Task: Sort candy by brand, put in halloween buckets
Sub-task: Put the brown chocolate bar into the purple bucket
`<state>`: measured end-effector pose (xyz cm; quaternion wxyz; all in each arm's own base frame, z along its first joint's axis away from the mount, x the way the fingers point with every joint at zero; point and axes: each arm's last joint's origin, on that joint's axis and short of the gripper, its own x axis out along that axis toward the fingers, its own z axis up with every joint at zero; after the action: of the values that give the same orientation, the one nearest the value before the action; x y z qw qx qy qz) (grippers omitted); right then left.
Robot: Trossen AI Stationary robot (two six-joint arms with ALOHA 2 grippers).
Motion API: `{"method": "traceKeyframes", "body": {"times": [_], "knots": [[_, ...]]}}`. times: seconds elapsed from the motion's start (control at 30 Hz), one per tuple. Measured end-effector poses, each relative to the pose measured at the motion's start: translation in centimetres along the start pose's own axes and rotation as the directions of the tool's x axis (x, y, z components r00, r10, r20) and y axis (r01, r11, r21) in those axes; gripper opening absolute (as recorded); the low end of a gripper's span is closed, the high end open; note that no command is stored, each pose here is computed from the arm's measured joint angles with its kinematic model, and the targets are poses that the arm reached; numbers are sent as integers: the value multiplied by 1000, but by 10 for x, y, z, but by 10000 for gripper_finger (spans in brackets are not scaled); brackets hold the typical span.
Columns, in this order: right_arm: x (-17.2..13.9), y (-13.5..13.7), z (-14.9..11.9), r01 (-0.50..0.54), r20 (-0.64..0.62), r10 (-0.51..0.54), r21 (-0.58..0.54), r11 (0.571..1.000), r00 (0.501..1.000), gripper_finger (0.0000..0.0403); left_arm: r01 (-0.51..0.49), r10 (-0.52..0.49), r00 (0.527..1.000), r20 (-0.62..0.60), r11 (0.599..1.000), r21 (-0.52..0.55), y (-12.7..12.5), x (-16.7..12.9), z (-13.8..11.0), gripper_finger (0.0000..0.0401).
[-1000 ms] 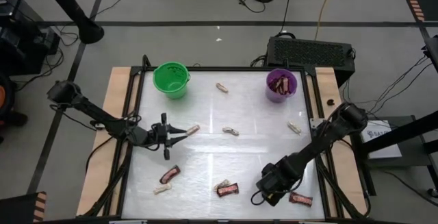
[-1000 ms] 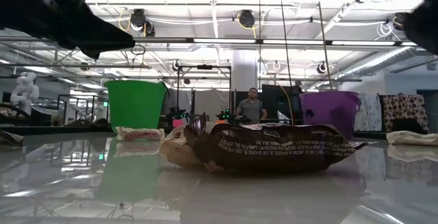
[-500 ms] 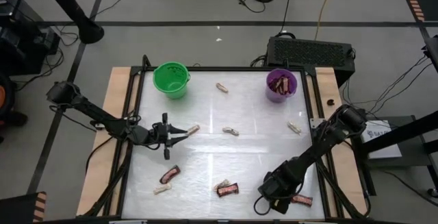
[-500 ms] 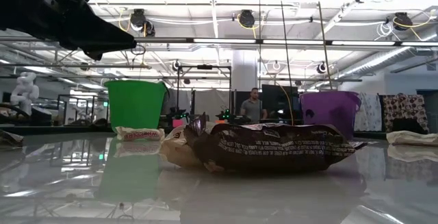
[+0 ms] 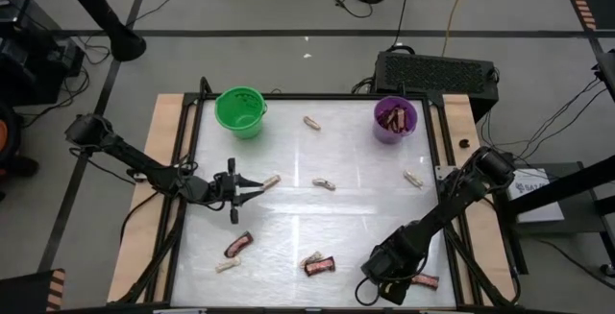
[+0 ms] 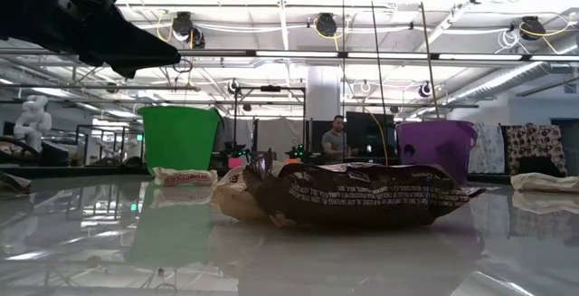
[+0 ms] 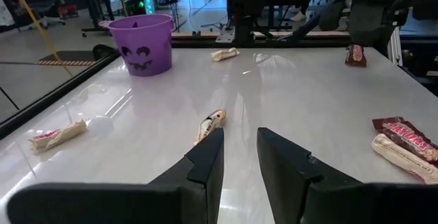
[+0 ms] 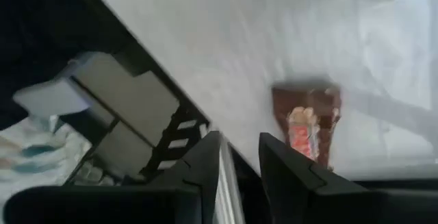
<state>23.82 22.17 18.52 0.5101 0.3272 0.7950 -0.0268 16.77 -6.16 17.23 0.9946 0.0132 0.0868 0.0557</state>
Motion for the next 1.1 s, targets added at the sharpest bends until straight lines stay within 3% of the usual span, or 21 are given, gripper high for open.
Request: {"method": "traceKeyframes", "body": {"times": [0.2, 0.53, 0.67, 0.83, 1.1], "knots": [[6, 1, -8, 48, 66, -44, -69, 996, 997, 75, 0, 0, 1000, 6, 1000, 25, 0, 0, 1, 98], [6, -10, -10, 170, 111, -169, -4, 985, 979, 74, -10, 10, 1000, 10, 999, 39, 3, 2, 1, 98], [6, -13, -12, 198, 99, -201, 40, 979, 974, 105, -1, 0, 1000, 9, 999, 39, 3, 2, 1, 98], [13, -23, -11, 223, 74, -240, 184, 957, 968, 165, 17, -17, 1000, 7, 999, 38, 3, 2, 1, 98], [26, -28, -6, 168, 46, -176, 140, 976, 983, 222, 24, -24, 1000, 6, 999, 39, 3, 2, 1, 98]]}}
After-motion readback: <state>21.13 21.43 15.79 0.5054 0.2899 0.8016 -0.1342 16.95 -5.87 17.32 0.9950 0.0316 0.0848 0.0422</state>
